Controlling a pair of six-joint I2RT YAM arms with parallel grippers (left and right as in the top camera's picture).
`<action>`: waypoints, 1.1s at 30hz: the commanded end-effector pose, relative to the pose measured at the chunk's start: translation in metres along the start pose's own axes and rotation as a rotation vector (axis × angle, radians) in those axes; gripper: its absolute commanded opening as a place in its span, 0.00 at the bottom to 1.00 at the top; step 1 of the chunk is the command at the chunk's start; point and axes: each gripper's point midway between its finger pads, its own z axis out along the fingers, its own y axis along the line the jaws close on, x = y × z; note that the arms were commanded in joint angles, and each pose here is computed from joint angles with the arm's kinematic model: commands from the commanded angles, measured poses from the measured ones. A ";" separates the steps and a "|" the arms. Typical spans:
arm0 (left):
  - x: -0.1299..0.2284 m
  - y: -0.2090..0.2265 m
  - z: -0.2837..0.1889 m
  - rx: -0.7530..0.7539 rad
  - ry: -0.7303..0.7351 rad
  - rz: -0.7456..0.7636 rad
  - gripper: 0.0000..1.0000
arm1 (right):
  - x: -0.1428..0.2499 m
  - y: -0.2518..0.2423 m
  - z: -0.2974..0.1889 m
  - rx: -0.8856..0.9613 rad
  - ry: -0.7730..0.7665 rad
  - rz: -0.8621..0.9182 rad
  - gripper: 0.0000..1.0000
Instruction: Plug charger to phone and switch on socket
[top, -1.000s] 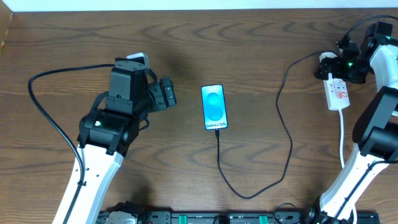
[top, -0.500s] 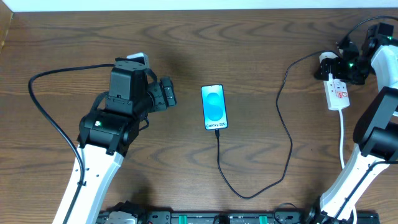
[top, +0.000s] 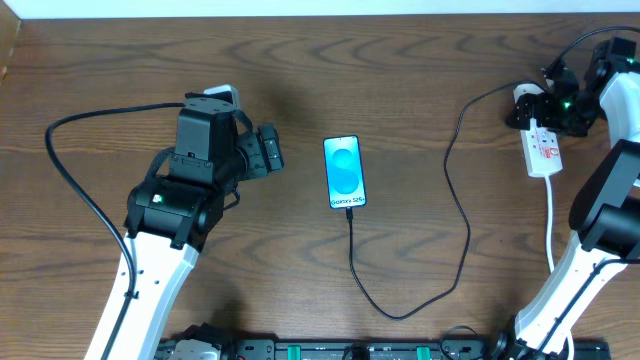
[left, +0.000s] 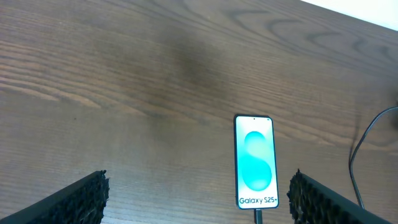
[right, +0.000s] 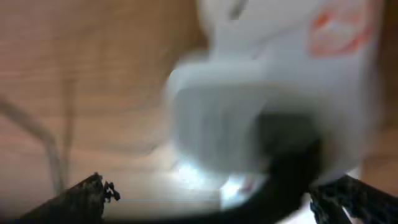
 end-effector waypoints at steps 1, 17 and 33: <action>-0.003 0.001 0.000 -0.010 -0.007 0.018 0.92 | 0.008 0.010 0.011 0.016 0.080 0.059 0.99; -0.003 0.001 0.000 -0.010 -0.007 0.018 0.92 | -0.003 0.020 -0.070 0.128 0.053 0.157 0.99; -0.003 0.001 0.000 -0.010 -0.007 0.018 0.92 | -0.003 0.063 -0.205 0.227 -0.286 0.130 0.99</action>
